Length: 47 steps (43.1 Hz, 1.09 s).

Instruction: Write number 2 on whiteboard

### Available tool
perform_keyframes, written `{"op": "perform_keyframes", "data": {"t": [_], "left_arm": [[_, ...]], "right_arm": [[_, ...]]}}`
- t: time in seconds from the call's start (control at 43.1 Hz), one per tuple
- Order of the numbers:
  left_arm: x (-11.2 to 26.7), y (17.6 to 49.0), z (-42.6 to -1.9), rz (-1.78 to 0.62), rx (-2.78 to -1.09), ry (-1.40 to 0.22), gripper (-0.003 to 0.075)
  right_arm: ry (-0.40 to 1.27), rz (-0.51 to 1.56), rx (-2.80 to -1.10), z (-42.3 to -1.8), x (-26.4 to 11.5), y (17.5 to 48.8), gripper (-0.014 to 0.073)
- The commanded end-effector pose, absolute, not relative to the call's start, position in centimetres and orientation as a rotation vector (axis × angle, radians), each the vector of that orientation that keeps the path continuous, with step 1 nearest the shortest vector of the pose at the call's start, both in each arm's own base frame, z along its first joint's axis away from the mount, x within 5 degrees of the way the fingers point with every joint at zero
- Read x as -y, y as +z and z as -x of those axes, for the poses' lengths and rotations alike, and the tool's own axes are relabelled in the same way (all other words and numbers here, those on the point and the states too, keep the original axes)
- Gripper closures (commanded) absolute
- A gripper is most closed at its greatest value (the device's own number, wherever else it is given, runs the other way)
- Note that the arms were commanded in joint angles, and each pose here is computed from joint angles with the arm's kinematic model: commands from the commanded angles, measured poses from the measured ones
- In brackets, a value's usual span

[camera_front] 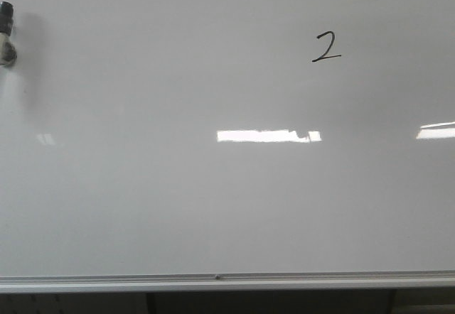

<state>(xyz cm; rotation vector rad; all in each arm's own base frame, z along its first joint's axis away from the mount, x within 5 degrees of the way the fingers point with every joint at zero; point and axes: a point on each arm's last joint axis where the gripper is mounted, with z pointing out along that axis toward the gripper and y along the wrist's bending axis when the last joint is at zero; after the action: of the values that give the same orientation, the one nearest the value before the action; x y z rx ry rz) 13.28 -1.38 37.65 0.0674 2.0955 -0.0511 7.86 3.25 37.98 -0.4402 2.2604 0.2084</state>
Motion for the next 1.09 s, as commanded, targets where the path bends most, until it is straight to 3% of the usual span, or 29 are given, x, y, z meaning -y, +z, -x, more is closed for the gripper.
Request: {"op": "perform_keyframes", "data": {"t": [0.0, 0.279, 0.627, 0.743, 0.859, 1.068], "left_arm": [[1.8, 39.6, -11.1, -0.102, -1.999, -0.13, 0.028], [0.9, 38.8, -7.4, -0.141, -2.101, -0.076, 0.028], [0.3, 38.7, -6.9, -0.066, -2.122, -0.047, 0.028], [0.3, 38.7, -6.9, -0.066, -2.123, -0.046, 0.0281], [0.3, 38.7, -6.9, -0.066, -2.123, -0.046, 0.0297], [0.3, 38.7, -6.9, -0.066, -2.123, -0.046, 0.0498]], "right_arm": [[0.222, 0.399, -2.102, -6.7, -2.6, 39.8, -0.0019], [0.241, 0.372, -2.03, -3.8, -1.5, 39.3, -0.0019], [0.228, 0.371, -2.042, -3.7, -1.3, 38.0, -0.0003], [0.228, 0.371, -2.041, -3.7, -1.3, 38.1, 0.0125], [0.228, 0.371, -2.041, -3.7, -1.3, 38.1, 0.0316], [0.228, 0.371, -2.041, -3.7, -1.3, 38.1, 0.0561]]}}
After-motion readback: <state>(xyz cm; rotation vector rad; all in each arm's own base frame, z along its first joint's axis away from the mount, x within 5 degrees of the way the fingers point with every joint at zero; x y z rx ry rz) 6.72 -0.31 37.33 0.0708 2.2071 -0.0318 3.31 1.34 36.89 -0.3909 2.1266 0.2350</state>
